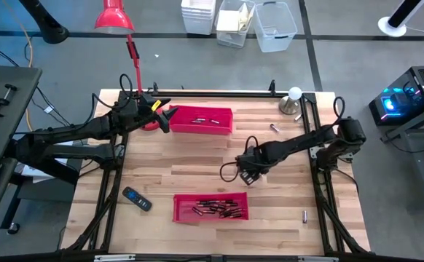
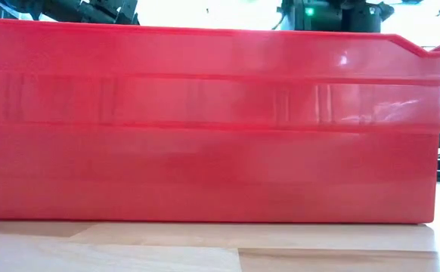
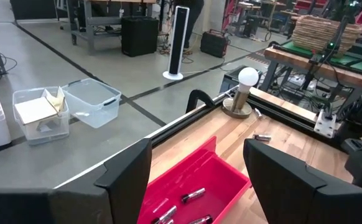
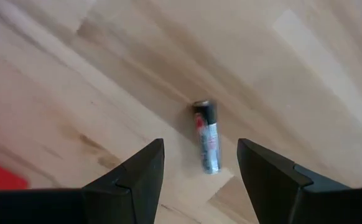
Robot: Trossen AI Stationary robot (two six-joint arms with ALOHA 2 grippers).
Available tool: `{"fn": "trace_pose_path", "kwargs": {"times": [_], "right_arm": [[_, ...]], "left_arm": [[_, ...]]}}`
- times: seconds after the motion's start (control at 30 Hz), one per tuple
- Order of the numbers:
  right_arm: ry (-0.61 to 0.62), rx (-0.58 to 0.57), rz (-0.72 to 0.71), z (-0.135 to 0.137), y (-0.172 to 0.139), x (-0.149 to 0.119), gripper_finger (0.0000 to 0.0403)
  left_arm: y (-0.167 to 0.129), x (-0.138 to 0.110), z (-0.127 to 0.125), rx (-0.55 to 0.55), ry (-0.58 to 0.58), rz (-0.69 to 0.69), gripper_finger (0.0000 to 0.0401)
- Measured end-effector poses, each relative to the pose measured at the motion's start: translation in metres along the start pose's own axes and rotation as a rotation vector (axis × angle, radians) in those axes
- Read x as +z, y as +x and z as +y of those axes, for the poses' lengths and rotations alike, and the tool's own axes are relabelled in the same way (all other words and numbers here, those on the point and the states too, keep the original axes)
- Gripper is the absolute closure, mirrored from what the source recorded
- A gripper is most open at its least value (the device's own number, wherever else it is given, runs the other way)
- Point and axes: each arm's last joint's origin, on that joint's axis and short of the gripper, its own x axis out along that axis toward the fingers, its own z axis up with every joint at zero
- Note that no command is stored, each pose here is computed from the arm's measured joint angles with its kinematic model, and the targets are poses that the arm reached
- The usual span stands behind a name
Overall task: Sort batteries
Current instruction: Put the silver battery into the top red bin
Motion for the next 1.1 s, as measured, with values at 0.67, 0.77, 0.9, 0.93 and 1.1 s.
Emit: {"fn": "trace_pose_path", "kwargs": {"times": [0.67, 0.77, 0.9, 0.93, 1.1], "right_arm": [[-0.021, -0.001, 0.023, -0.02, 0.038, -0.013, 0.0275], [-0.032, -0.02, -0.002, -0.021, 0.036, -0.013, 0.0348], [0.0, -0.021, -0.166, -0.02, 0.02, -0.004, 0.037], [0.022, -0.006, -0.211, -0.02, 0.011, 0.001, 0.0368], [0.116, 0.12, -0.467, -0.019, -0.027, 0.05, 0.0368]], "left_arm": [[0.0, -0.001, 0.0, 0.002, 0.021, 0.009, 0.0154], [0.0, -0.002, 0.0, 0.004, 0.032, 0.016, 0.0154], [0.0, -0.002, 0.0, 0.003, 0.033, 0.017, 0.0154], [0.0, -0.002, 0.0, 0.004, 0.033, 0.017, 0.0154], [0.001, -0.002, 0.002, 0.014, 0.057, 0.017, 0.0154]]}}
